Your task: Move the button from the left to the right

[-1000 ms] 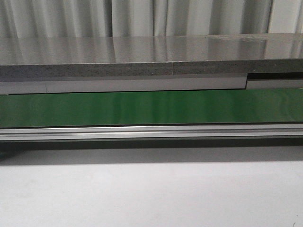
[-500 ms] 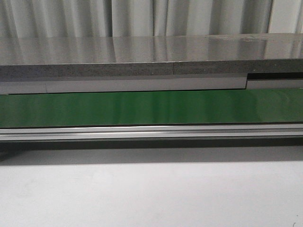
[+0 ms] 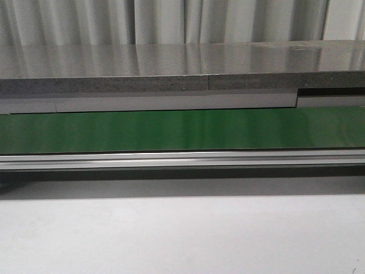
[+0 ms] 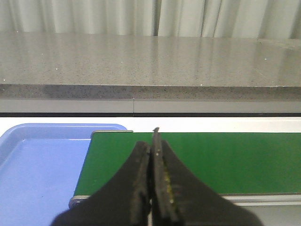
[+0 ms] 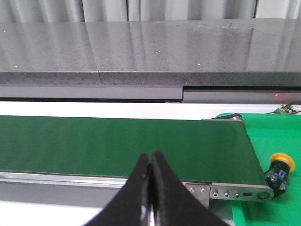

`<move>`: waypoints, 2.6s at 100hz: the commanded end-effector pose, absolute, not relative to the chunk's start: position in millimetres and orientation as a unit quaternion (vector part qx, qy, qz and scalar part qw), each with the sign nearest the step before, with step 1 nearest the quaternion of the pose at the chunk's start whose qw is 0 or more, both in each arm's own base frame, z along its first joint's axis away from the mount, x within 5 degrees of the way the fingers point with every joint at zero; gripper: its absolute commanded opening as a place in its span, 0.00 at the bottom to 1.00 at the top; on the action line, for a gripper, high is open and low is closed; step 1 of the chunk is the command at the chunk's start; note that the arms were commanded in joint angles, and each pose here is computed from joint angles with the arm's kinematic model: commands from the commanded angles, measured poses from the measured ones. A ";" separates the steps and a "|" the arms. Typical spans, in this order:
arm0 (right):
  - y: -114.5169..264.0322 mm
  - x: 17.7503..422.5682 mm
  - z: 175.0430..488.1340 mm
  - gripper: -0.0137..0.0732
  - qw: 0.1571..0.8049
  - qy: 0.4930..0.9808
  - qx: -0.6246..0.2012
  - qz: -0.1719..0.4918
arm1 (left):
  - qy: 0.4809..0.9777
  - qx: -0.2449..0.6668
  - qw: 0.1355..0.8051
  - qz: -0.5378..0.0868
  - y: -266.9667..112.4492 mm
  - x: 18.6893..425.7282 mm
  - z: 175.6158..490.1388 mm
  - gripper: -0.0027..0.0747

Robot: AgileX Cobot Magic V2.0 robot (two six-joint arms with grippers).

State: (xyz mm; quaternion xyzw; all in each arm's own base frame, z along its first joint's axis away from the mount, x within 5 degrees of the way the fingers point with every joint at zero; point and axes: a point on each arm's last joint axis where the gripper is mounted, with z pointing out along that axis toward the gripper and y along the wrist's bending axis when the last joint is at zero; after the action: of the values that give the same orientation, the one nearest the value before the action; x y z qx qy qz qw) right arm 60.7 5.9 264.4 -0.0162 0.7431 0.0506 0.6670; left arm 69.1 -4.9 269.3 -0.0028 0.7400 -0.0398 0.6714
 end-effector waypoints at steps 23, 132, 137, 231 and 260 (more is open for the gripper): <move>5.1 51.5 225.6 0.08 0.735 0.676 -0.016 0.056 | 0.707 -0.009 0.706 -0.044 -4.2 69.4 284.6 0.01; 5.5 54.0 209.7 0.08 0.738 0.673 -0.016 0.058 | 0.707 -0.009 0.706 -0.044 -4.2 69.4 284.6 0.01; 5.5 54.0 209.7 0.08 0.738 0.673 -0.016 0.058 | 0.707 -0.009 0.706 -0.044 -4.2 69.4 284.6 0.01; 5.5 54.0 209.7 0.08 0.738 0.673 -0.016 0.058 | 0.672 -0.001 0.739 -0.038 -3.0 59.4 242.4 0.01; 5.5 54.0 209.7 0.08 0.738 0.673 -0.016 0.058 | 0.664 -0.003 0.747 -0.035 -2.2 53.1 213.2 0.01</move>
State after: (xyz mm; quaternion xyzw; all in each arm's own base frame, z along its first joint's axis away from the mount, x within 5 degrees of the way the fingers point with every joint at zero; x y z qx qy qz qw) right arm 56.5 5.6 195.9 -0.0140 0.7151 0.0558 0.6966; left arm 55.9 -1.1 206.3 -0.0063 0.7070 -0.0270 0.7067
